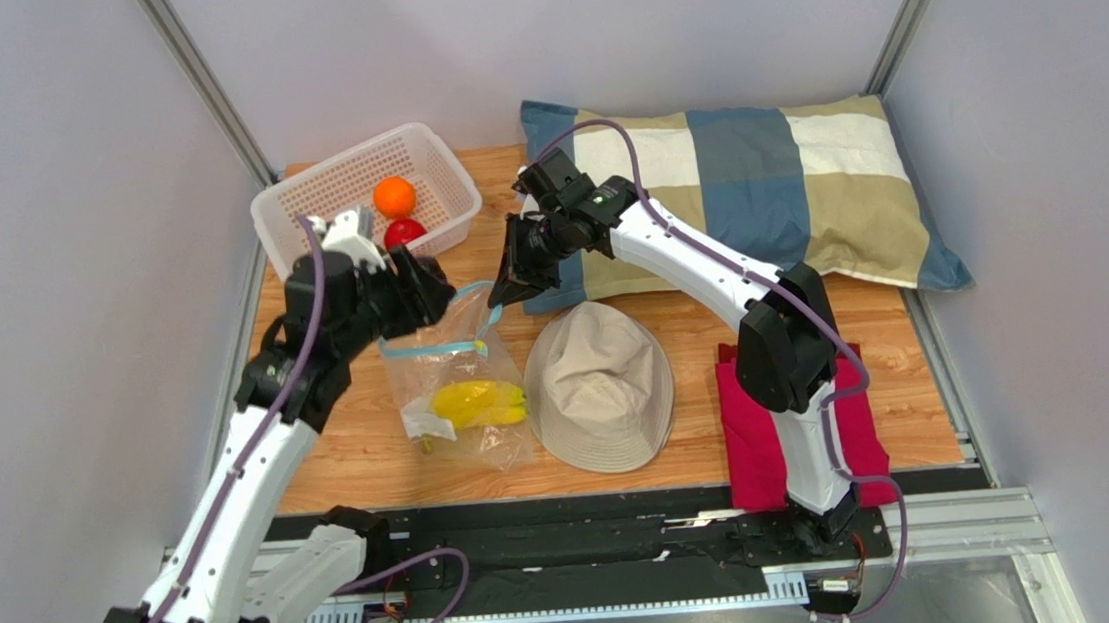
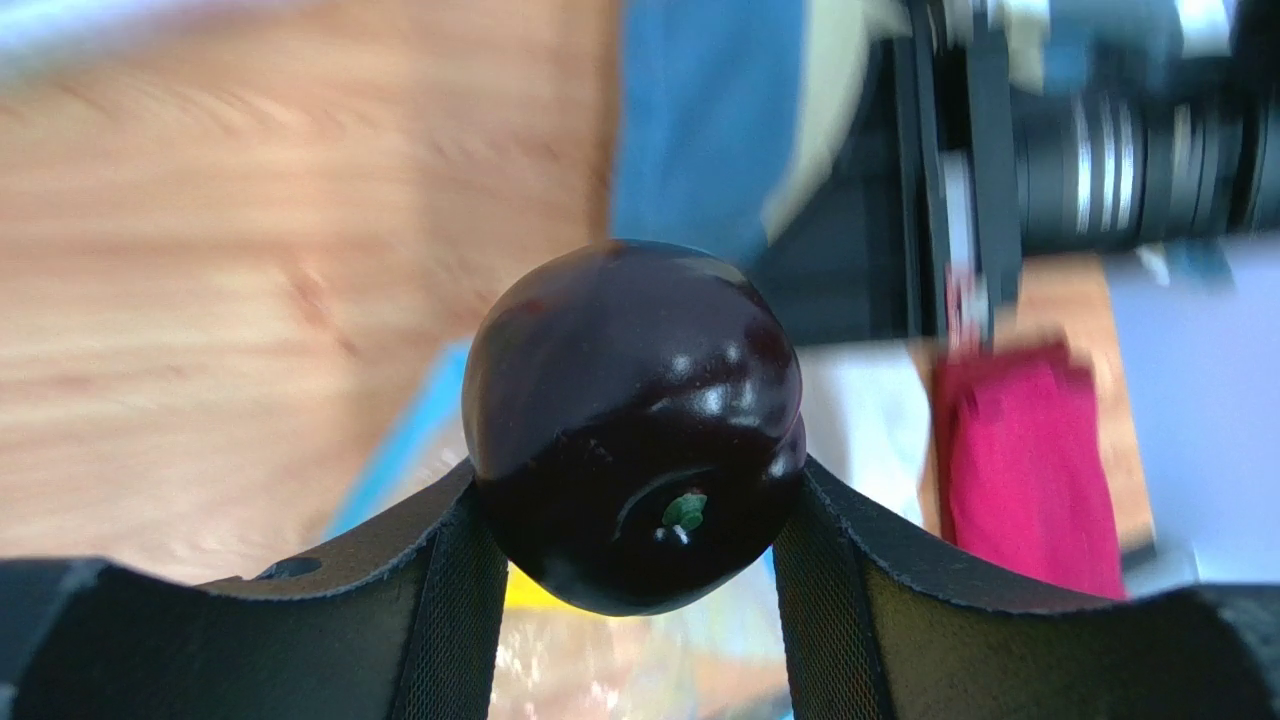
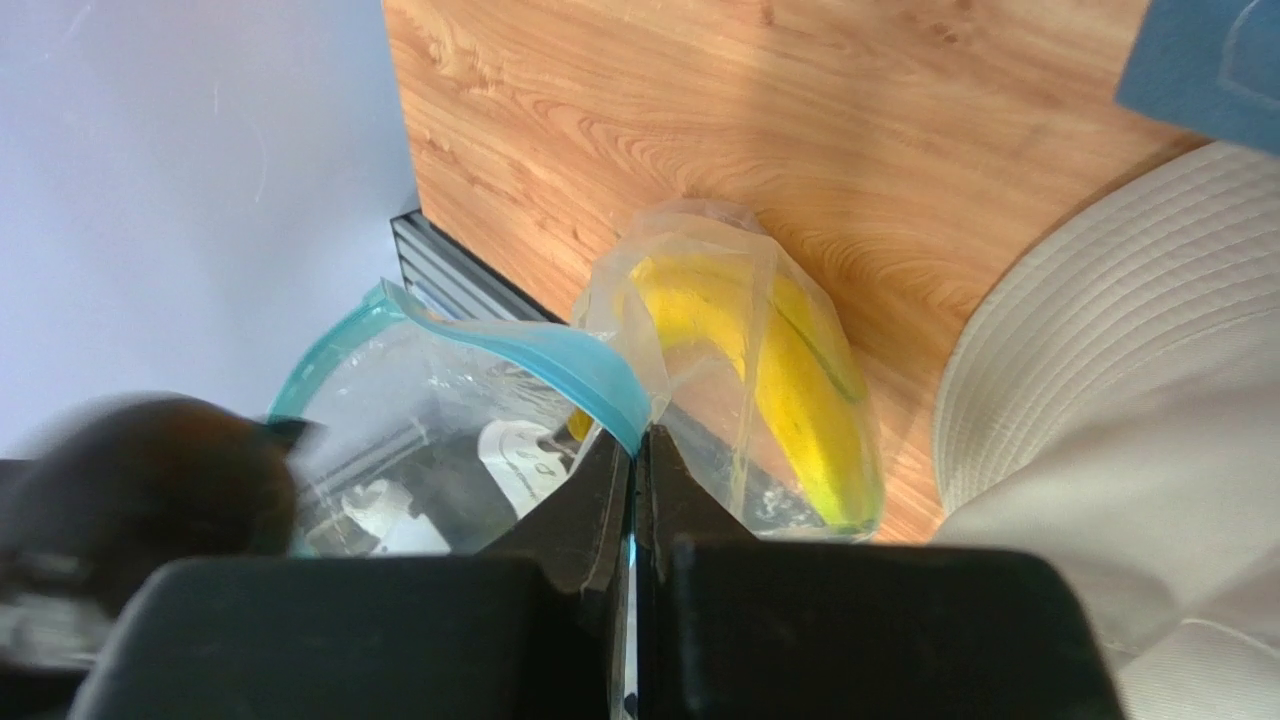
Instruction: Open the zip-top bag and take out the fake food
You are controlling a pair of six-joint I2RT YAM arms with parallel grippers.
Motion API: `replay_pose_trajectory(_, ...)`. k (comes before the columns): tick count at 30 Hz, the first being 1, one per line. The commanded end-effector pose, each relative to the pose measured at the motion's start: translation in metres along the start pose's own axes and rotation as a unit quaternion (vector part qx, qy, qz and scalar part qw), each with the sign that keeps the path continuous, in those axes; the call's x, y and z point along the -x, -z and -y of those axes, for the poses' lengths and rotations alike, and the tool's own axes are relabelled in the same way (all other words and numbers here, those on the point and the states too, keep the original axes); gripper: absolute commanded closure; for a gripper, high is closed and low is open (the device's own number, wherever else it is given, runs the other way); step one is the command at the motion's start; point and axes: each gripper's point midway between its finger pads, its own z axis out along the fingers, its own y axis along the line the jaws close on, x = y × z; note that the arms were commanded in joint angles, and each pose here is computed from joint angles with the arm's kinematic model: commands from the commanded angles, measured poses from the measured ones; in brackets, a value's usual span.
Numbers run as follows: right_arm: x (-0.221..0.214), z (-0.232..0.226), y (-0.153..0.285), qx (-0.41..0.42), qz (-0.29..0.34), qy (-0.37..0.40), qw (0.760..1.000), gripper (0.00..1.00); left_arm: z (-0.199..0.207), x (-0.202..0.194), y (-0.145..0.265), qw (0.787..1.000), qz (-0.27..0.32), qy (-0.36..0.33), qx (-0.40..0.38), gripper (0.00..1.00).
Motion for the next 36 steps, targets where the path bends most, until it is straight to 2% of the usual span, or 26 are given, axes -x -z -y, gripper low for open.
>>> replay_pose_trajectory(1, 0.019, -0.011, 0.006, 0.013, 0.026, 0.022, 0.999, 1.0, -0.032, 0.061, -0.019, 0.993, 0.043, 0.035, 0.107, 1.0)
replay_pose_trajectory(2, 0.019, -0.014, 0.005, 0.016, 0.025, 0.024, 0.999, 1.0, -0.031, 0.08, -0.021, 0.991, 0.06, 0.043, 0.108, 1.0)
replay_pose_trajectory(4, 0.014, -0.019, 0.001, 0.026, 0.015, 0.032, 0.999, 1.0, -0.054, 0.096, -0.044, 0.987, 0.057, 0.078, 0.13, 1.0)
replay_pose_trajectory(5, 0.014, -0.018, -0.002, 0.026, 0.012, 0.033, 0.999, 1.0, -0.054, 0.119, -0.046, 0.985, 0.077, 0.093, 0.123, 1.0)
replay_pose_trajectory(6, 0.012, -0.019, -0.002, 0.03, 0.006, 0.035, 0.999, 1.0, -0.071, 0.123, -0.063, 0.981, 0.065, 0.126, 0.131, 1.0)
replay_pose_trajectory(7, 0.01, -0.021, -0.004, 0.032, 0.002, 0.034, 0.999, 1.0, -0.077, 0.132, -0.071, 0.98, 0.067, 0.135, 0.131, 1.0)
replay_pose_trajectory(8, 0.009, -0.023, -0.004, 0.037, 0.001, 0.037, 0.999, 1.0, -0.075, 0.158, -0.076, 0.98, 0.089, 0.133, 0.121, 1.0)
replay_pose_trajectory(9, 0.007, -0.025, -0.005, 0.039, -0.002, 0.039, 0.998, 1.0, -0.094, 0.155, -0.098, 0.977, 0.068, 0.146, 0.143, 1.0)
replay_pose_trajectory(11, 0.005, -0.03, -0.005, 0.045, -0.003, 0.044, 0.998, 1.0, -0.112, 0.181, -0.107, 0.972, 0.084, 0.148, 0.161, 1.0)
replay_pose_trajectory(12, 0.005, -0.03, -0.006, 0.046, -0.005, 0.041, 0.998, 1.0, -0.144, 0.176, -0.126, 0.966, 0.072, 0.152, 0.198, 1.0)
replay_pose_trajectory(14, 0.006, -0.034, -0.005, 0.053, -0.004, 0.042, 0.998, 1.0, -0.172, 0.193, -0.135, 0.957, 0.081, 0.166, 0.223, 1.0)
replay_pose_trajectory(15, 0.006, -0.036, -0.005, 0.054, -0.004, 0.043, 0.998, 1.0, -0.195, 0.176, -0.162, 0.955, 0.048, 0.184, 0.228, 1.0)
replay_pose_trajectory(17, 0.007, -0.038, -0.004, 0.056, -0.001, 0.046, 0.997, 1.0, -0.212, 0.187, -0.176, 0.953, 0.035, 0.198, 0.226, 1.0)
replay_pose_trajectory(18, 0.008, -0.037, -0.003, 0.056, 0.001, 0.048, 0.997, 1.0, -0.233, 0.168, -0.196, 0.947, 0.007, 0.208, 0.243, 1.0)
replay_pose_trajectory(20, 0.008, -0.035, -0.003, 0.052, 0.003, 0.05, 0.997, 1.0, -0.243, 0.171, -0.207, 0.946, 0.001, 0.206, 0.25, 0.99)
replay_pose_trajectory(21, 0.008, -0.034, -0.004, 0.05, 0.003, 0.049, 0.998, 1.0, -0.254, 0.16, -0.219, 0.943, -0.011, 0.21, 0.258, 0.96)
replay_pose_trajectory(23, 0.007, -0.032, -0.007, 0.051, -0.003, 0.046, 0.998, 1.0, -0.258, 0.162, -0.227, 0.945, -0.009, 0.205, 0.253, 0.83)
replay_pose_trajectory(24, 0.006, -0.031, -0.008, 0.051, -0.005, 0.046, 0.998, 1.0, -0.264, 0.154, -0.233, 0.943, -0.019, 0.208, 0.258, 0.6)
replay_pose_trajectory(26, 0.005, -0.031, -0.007, 0.051, -0.006, 0.048, 0.998, 1.0, -0.264, 0.153, -0.233, 0.943, -0.024, 0.206, 0.26, 0.46)
replay_pose_trajectory(27, 0.005, -0.03, -0.008, 0.05, -0.006, 0.048, 0.998, 1.0, -0.267, 0.152, -0.232, 0.942, -0.027, 0.202, 0.266, 0.36)
replay_pose_trajectory(29, 0.005, -0.03, -0.006, 0.05, -0.005, 0.05, 0.997, 1.0, -0.263, 0.156, -0.231, 0.948, -0.025, 0.188, 0.256, 0.28)
replay_pose_trajectory(30, 0.005, -0.03, -0.005, 0.05, -0.004, 0.051, 0.997, 1.0, -0.261, 0.16, -0.228, 0.951, -0.024, 0.175, 0.254, 0.09)
replay_pose_trajectory(32, 0.005, -0.028, -0.005, 0.048, -0.004, 0.055, 0.997, 1.0, -0.257, 0.16, -0.221, 0.951, -0.033, 0.168, 0.256, 0.01)
replay_pose_trajectory(36, 0.004, -0.027, -0.003, 0.044, -0.002, 0.06, 0.997, 1.0, -0.242, 0.174, -0.183, 0.95, -0.039, 0.14, 0.276, 0.01)
